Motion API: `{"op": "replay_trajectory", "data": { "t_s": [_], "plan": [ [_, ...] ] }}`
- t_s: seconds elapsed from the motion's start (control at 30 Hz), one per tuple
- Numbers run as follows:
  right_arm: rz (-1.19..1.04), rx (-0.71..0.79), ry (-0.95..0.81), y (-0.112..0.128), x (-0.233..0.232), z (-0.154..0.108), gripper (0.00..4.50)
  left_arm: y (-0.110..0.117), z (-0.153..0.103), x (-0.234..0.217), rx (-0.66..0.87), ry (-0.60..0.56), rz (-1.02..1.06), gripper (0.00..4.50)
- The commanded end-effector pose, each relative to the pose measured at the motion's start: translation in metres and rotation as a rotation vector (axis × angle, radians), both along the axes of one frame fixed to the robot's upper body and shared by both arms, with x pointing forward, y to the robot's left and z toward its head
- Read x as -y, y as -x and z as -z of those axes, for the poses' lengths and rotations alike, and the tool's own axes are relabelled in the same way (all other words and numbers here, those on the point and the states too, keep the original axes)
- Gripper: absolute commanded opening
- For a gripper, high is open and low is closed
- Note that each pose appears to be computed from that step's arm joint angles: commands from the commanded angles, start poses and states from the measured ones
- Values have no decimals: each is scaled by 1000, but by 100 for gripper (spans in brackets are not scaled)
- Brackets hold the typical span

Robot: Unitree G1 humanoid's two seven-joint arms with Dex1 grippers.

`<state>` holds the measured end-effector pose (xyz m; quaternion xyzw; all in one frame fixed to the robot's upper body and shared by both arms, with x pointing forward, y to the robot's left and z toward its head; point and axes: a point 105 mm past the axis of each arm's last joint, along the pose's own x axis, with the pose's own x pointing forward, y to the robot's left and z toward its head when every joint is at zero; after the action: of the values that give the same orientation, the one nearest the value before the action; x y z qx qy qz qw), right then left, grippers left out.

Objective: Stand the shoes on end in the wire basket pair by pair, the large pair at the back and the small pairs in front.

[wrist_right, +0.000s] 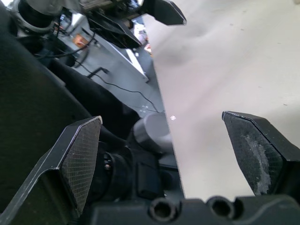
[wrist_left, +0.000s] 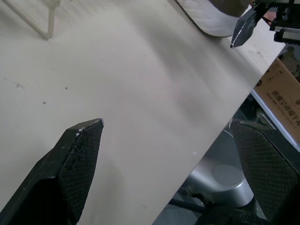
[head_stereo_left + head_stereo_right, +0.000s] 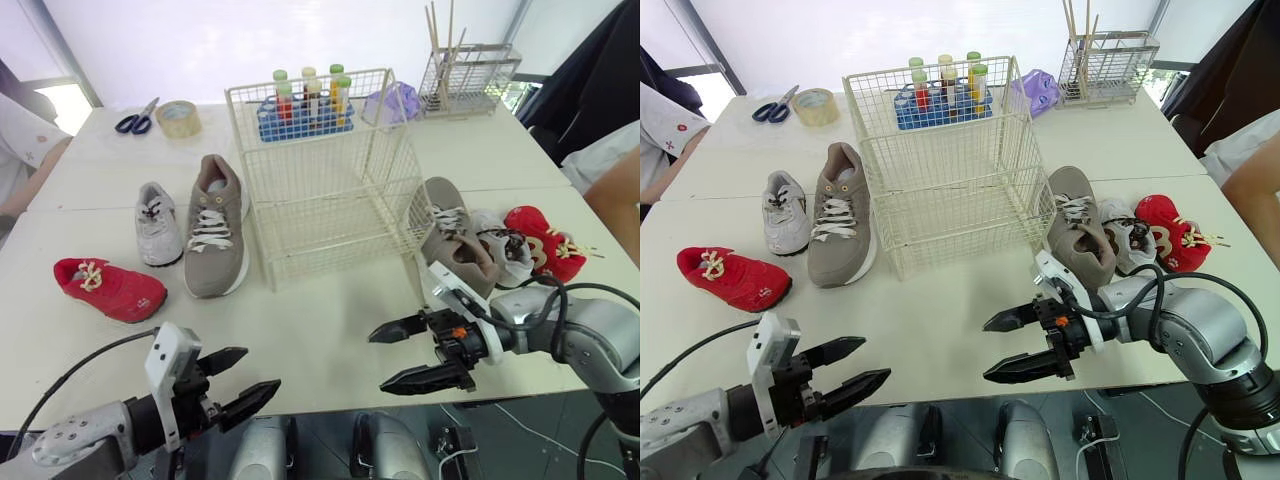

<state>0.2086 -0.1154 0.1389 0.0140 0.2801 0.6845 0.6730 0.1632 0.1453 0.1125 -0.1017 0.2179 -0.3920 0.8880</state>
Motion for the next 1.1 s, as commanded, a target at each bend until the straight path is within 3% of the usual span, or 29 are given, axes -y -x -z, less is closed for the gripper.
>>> {"op": "replay_trajectory", "data": {
  "t_s": [0.03,0.57,0.97,1.07,1.1],
  "plan": [
    [-16,66,8,-1,-5,-3,446,-3,-7,1,29,12,9,450],
    [-3,133,-29,-8,-8,-14,446,-16,-16,-1,46,61,-6,450],
    [-2,180,17,-8,-7,-23,446,-22,-12,1,56,4,45,450],
    [-22,196,32,-6,-2,-31,446,-26,-13,-1,71,-24,67,450],
    [-27,208,24,-9,2,-46,446,-29,-18,-5,83,-35,78,450]
  ]
}}
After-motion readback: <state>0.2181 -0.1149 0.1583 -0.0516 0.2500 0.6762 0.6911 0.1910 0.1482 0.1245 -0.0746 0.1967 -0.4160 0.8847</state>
